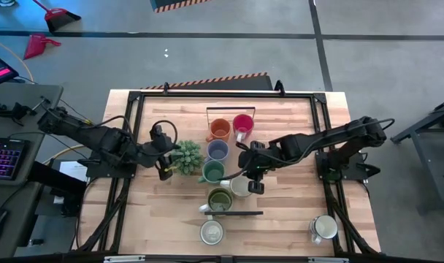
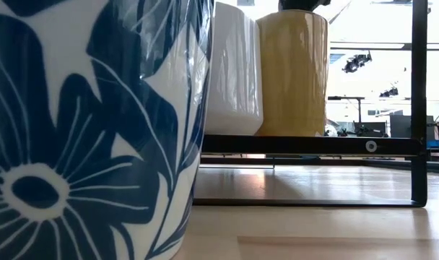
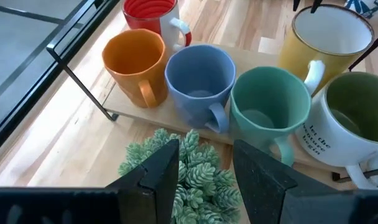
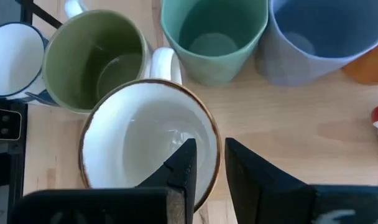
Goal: Place coffee mugs
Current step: Put the yellow mug on the shelf
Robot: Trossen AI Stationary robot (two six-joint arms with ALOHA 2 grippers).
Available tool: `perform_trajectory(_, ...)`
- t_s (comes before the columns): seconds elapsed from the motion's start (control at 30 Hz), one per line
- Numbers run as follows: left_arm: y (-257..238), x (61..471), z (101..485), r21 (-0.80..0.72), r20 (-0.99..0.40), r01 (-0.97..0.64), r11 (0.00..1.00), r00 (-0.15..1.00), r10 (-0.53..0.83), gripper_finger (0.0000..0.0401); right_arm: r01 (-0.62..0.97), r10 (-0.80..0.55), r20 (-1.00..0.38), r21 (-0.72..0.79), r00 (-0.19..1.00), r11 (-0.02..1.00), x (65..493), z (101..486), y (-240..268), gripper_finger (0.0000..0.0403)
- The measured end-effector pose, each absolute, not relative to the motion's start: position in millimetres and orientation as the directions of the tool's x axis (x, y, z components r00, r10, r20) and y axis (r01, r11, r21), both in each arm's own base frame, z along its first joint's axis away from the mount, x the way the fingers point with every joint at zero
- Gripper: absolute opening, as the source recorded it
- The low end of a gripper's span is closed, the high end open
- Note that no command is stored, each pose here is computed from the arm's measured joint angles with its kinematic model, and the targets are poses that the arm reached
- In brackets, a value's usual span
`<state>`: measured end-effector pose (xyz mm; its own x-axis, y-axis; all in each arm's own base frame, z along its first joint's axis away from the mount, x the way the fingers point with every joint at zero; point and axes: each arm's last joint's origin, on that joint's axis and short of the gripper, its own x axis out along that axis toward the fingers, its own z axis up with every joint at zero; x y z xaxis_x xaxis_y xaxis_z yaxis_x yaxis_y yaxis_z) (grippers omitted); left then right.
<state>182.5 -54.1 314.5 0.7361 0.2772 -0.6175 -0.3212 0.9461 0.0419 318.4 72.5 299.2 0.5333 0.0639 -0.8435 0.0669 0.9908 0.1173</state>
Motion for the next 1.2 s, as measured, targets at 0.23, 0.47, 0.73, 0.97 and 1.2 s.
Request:
perform_trajectory(0.23,-51.9,183.3,314.2,0.068,-0.627,-0.289,0.955,0.732,0.266,0.0138,0.058,0.08,-0.834,0.133,0.546,0.989,324.2,296.2,74.2,0.006)
perform_trajectory(0.47,-50.6,183.7,314.2,0.081,-0.627,-0.285,0.955,0.73,0.271,0.0138,0.06,0.076,-0.856,0.124,0.512,0.99,331.0,283.8,76.4,0.006)
perform_trajectory(0.73,-50.7,183.7,314.1,0.08,-0.629,-0.282,0.956,0.73,0.268,0.0138,0.059,0.066,-0.858,0.112,0.509,0.992,332.0,282.1,75.9,0.006)
perform_trajectory(0.97,-50.7,183.7,314.1,0.08,-0.629,-0.282,0.956,0.73,0.268,0.0138,0.033,0.066,-0.836,0.099,0.545,0.995,335.5,292.5,76.4,0.006)
perform_trajectory(1.2,-50.7,183.7,314.1,0.08,-0.629,-0.282,0.956,0.73,0.268,0.0138,0.008,0.049,-0.838,0.063,0.544,0.998,335.5,292.5,73.9,0.0082)
